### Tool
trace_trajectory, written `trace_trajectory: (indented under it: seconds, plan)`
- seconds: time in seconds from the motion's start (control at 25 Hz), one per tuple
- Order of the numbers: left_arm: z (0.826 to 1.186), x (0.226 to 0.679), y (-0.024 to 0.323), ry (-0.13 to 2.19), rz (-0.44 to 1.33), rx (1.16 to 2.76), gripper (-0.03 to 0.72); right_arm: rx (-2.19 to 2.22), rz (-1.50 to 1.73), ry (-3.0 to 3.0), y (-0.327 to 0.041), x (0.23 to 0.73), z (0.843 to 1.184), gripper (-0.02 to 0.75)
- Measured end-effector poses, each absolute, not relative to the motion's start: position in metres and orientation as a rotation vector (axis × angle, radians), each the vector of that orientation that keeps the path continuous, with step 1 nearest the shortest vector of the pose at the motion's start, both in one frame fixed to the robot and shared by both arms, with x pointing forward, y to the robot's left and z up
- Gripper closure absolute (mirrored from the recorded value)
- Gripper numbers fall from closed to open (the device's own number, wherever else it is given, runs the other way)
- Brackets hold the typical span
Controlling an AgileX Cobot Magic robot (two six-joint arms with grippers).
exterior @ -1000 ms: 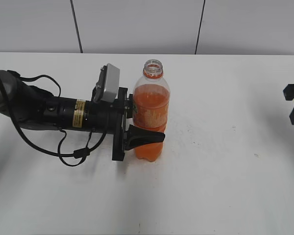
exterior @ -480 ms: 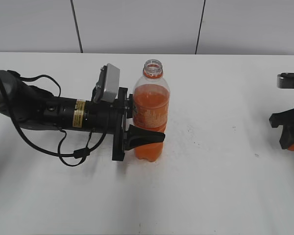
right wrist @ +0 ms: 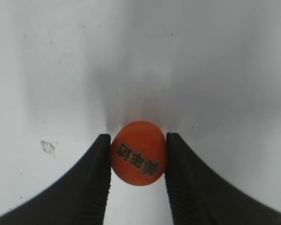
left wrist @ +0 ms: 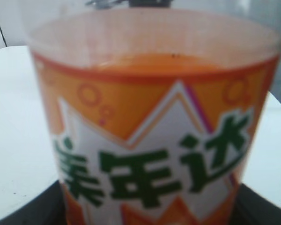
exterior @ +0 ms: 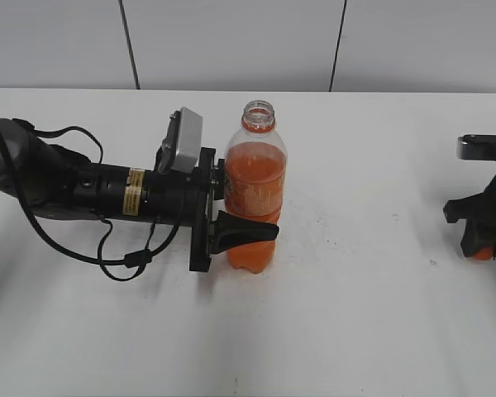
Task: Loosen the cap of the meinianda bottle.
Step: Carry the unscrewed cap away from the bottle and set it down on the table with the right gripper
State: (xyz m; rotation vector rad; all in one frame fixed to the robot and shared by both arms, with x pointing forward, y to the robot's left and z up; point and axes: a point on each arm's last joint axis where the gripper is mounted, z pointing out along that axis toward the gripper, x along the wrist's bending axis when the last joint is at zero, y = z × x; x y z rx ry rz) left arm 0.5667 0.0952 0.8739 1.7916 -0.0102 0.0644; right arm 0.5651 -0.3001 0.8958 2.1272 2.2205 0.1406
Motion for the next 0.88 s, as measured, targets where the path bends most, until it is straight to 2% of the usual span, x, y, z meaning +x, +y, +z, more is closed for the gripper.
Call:
trace_trajectory:
  seconds: [0.16, 0.72, 0.88]
  plan:
    - [0.8739, 0.5668, 0.0952, -0.010, 0.065, 1.792, 0.270, 2.128, 0.152, 2.212, -0.3000, 0.5660, 0.8959, 0.458]
    - [0.8738, 0.5668, 0.0953, -0.009, 0.065, 1.793, 0.270, 2.195, 0.190, 2.180, -0.2974, 0.5659, 0.8961, 0.339]
    - [0.8739, 0.5671, 0.0952, -0.007, 0.067, 1.792, 0.270, 2.260, 0.211, 2.171, -0.2943, 0.5692, 0.9021, 0.328]
